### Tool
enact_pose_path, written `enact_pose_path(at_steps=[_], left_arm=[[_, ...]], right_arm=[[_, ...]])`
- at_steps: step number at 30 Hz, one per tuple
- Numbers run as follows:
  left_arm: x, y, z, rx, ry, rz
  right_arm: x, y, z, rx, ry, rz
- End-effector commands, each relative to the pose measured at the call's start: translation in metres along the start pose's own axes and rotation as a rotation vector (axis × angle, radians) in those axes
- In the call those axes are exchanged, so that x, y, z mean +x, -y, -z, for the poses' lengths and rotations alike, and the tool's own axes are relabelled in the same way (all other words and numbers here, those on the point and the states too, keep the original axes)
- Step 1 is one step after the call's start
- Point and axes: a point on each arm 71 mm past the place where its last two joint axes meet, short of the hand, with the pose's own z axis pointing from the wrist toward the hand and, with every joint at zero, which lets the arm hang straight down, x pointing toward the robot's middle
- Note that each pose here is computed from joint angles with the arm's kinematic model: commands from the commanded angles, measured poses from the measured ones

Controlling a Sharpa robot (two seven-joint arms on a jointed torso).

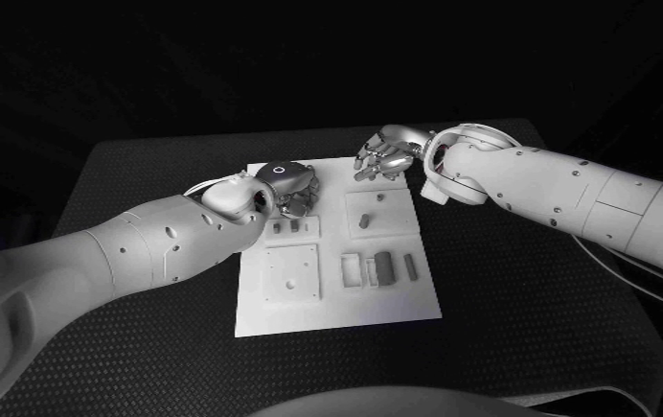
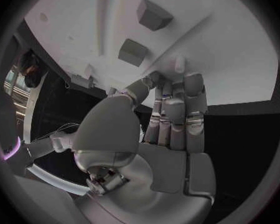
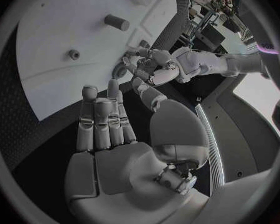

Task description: Assemble the parts on the task board

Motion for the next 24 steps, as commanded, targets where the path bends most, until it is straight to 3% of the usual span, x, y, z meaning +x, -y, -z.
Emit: enact_pose_path(at_steps=[1,14,20,24], left_arm=[[0.0034,0.0013,0.0004,0.004,-0.021,-0.005],[0.0018,0.0058,0.0034,0.025,0.008,0.010],[0.0003,0.0043,0.0086,0.029,0.025,0.022],[-0.0059,0.0026,0.0124,0.026,0.046,0.037]], right_arm=[[0.001,-0.001,0.000,-0.012,-0.004,0.000],[0.001,-0.002,0.000,-0.013,-0.004,0.000],[0.000,-0.001,0.000,-0.012,-0.003,0.000],[0.000,0.000,0.000,-0.011,-0.003,0.000]])
